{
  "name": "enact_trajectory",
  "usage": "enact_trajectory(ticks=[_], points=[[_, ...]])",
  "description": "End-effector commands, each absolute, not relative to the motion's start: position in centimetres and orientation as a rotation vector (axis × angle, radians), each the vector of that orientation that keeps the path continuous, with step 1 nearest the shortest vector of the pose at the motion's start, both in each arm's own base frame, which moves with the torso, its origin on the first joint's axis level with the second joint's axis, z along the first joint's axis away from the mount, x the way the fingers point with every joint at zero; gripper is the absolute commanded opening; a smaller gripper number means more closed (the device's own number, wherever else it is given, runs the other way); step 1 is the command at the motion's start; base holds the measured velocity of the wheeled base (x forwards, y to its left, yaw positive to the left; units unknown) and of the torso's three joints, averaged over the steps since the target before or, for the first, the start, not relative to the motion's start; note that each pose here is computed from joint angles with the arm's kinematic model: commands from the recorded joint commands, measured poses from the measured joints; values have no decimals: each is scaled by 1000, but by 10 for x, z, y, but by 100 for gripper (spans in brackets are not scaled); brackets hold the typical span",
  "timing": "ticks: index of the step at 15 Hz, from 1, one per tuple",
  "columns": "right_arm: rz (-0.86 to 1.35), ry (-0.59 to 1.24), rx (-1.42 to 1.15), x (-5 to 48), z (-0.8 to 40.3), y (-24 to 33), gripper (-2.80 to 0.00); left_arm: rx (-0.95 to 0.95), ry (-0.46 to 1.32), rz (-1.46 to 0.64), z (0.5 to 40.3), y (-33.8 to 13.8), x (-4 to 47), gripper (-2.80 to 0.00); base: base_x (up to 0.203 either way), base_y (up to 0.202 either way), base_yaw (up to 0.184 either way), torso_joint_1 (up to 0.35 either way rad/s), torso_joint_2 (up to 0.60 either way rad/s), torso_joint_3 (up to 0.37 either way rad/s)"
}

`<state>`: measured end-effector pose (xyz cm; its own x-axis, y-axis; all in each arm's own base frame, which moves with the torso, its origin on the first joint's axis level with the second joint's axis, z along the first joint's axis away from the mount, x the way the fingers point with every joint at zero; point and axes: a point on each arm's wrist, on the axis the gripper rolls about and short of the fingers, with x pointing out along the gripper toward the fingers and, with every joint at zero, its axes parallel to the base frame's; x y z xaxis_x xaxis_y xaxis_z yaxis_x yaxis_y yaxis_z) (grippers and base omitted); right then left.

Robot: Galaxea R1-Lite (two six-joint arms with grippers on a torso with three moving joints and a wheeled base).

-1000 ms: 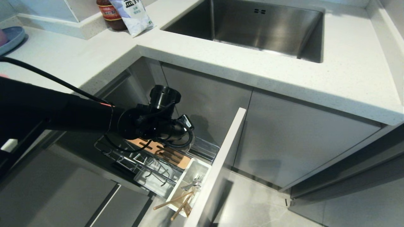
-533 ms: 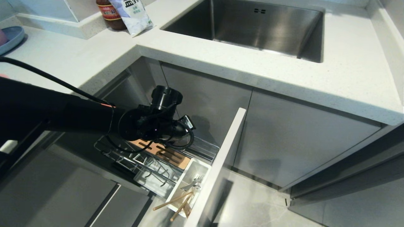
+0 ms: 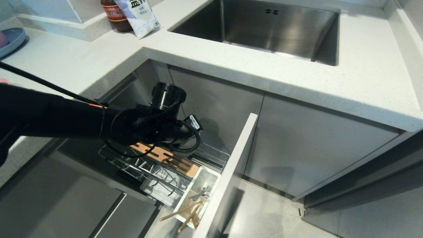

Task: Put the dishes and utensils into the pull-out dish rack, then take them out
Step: Take the bowl out of the cupboard

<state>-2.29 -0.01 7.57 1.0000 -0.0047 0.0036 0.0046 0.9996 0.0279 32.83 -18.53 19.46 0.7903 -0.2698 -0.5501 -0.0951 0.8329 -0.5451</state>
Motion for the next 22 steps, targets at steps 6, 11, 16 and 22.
enact_trajectory(ticks=[6,11,16,22], points=[[-5,-6,29,-23,76,0,-280,-649,528,-172,245,-169,295,-280,0,0,0,0,0,0],[-5,-5,28,-23,75,0,-280,-679,380,-292,303,-148,237,-280,0,0,0,0,0,0],[-5,-5,28,-23,75,0,-280,-672,128,-420,364,-100,155,-280,0,0,0,0,0,0],[-5,-6,28,-23,76,0,-280,-453,-231,-205,398,-30,104,-280,0,0,0,0,0,0]])
